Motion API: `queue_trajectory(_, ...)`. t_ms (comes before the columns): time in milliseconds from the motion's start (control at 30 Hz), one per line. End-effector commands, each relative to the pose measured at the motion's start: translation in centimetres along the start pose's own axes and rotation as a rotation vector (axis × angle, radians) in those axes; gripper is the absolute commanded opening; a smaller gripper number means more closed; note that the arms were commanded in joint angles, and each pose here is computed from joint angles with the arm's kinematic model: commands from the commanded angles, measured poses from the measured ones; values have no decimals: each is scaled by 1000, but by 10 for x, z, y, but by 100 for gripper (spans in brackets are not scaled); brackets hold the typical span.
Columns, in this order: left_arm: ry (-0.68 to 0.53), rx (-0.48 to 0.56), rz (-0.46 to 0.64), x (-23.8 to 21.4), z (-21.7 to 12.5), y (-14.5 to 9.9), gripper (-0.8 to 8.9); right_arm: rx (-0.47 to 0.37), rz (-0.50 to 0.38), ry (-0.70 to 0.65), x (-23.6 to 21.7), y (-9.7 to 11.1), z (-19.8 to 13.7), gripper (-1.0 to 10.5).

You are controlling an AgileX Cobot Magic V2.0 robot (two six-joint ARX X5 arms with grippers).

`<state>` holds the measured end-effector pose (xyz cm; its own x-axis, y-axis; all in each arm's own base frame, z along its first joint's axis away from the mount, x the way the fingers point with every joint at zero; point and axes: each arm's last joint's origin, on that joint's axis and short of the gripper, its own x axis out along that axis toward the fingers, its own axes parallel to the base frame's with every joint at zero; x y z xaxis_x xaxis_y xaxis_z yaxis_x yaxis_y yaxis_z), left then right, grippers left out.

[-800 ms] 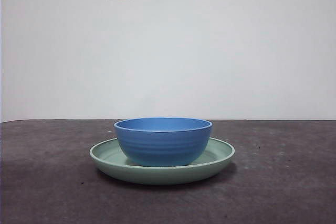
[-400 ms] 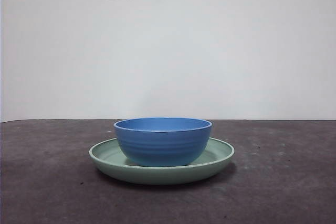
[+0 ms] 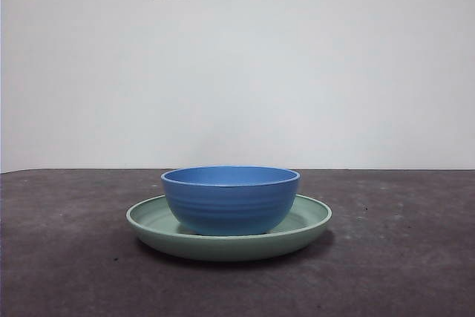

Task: Pick up the blue bowl, put it on the green plate, put it on desk

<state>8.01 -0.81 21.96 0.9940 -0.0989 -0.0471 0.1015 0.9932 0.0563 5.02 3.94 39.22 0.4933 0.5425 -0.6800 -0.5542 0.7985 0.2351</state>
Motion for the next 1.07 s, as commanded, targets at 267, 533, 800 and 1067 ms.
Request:
queue_trajectory(267,118,-58,38,16,-61,0,19,-8,2,25,-1,1,-1,31)
queue_trajectory(533,135,-75,54,18,-70,1,19,-8,2,25,-1,1,-1,31)
queue_trajectory(800,135,-74,54,18,-70,1,19,-8,2,25,-1,1,-1,31)
queue_trajectory(1067,135,-74,54,18,-70,1,19,-8,2,25,-1,1,-1,31)
